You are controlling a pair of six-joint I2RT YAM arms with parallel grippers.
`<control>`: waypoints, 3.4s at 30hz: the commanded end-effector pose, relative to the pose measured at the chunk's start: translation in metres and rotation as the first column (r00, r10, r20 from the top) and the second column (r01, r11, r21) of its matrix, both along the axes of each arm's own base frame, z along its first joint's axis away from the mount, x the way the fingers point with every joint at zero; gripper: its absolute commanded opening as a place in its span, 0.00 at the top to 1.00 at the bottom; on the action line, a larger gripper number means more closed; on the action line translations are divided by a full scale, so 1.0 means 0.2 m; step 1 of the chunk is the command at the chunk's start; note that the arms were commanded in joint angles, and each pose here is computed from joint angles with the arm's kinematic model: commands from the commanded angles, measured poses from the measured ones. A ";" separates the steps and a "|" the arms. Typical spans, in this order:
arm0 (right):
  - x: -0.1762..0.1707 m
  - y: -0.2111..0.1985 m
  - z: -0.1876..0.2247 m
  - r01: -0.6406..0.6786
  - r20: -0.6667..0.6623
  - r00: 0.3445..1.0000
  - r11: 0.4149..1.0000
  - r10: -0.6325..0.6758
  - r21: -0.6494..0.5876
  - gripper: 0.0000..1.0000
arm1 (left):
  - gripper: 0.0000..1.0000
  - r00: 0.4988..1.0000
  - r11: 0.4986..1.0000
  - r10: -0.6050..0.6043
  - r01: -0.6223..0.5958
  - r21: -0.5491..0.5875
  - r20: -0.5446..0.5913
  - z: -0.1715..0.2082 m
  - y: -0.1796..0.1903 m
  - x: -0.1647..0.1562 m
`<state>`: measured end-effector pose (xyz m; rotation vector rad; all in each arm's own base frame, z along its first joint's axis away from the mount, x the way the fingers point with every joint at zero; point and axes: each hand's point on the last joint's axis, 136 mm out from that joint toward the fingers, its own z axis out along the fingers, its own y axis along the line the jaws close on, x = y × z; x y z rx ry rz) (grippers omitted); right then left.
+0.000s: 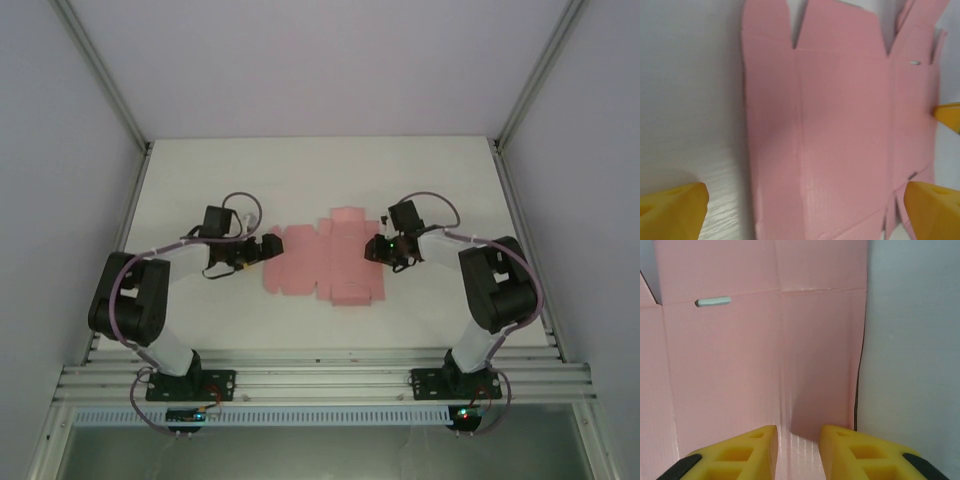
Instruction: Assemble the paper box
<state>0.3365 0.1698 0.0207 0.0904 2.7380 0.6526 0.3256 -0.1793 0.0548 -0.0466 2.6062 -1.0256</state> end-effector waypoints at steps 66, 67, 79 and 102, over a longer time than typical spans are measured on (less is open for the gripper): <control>-0.45 -0.06 1.43 -0.536 0.784 0.620 0.719 -0.019 0.442 0.89 | 1.00 0.576 0.818 -0.009 0.475 -0.326 0.817 1.63 -0.18 -0.61; -0.45 -0.06 1.43 -0.537 0.782 0.623 0.718 -0.017 0.443 0.98 | 1.00 0.587 0.827 0.001 0.455 -0.331 0.810 1.62 -0.18 -0.59; -0.38 -0.07 0.87 -0.306 0.533 0.844 0.865 0.054 0.397 1.00 | 0.00 0.817 0.988 0.156 -0.119 -0.102 0.555 0.99 0.11 -0.31; -0.07 -0.07 0.55 -0.411 0.165 0.577 0.459 0.800 -0.788 1.00 | 0.00 0.893 0.941 0.216 -0.299 0.161 0.396 0.71 0.25 -0.14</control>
